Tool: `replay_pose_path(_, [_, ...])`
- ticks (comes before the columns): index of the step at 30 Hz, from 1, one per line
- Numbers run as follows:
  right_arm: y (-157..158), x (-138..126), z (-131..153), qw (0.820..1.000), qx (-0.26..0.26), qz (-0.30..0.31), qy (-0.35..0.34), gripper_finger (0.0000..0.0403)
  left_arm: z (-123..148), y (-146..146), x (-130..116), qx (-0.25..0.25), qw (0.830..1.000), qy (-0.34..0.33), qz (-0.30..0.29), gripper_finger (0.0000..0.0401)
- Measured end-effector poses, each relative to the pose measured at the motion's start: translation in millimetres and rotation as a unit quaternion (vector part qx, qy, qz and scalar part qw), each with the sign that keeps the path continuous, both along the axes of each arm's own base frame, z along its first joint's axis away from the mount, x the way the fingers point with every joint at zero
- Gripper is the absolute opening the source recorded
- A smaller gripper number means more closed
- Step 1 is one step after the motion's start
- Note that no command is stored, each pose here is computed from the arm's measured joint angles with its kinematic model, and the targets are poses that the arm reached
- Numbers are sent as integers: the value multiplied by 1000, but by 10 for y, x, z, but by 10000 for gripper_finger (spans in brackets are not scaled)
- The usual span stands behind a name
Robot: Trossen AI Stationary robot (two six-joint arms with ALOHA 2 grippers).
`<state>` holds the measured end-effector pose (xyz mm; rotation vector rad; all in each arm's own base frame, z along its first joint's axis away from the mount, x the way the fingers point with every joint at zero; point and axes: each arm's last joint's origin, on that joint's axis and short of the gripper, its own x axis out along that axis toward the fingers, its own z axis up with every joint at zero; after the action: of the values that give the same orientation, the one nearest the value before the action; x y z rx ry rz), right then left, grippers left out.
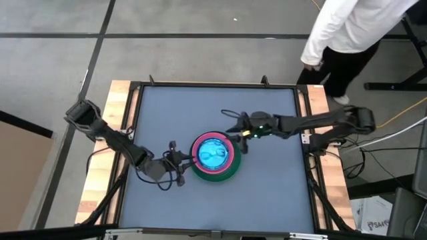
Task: Stack plastic plates
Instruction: Return to Home Position
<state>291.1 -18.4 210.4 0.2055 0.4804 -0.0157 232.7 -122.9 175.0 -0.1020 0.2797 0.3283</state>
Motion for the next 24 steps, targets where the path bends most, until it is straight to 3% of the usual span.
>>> replay_pose_path(10, [17,-397,447,998,-60,5,-31,150,373,389,13,42,997,-4,-72,89])
replay_pose_path(15, [34,-659,394,996,-66,3,-65,150,506,685,-123,44,996,-17,-81,89])
replay_pose_path(20, [50,-939,325,990,-73,-8,-119,148,452,939,-332,19,994,-46,-98,89])
replay_pose_path(24, [63,-1133,307,984,-76,-12,-159,123,443,1058,-472,13,993,-73,-97,89])
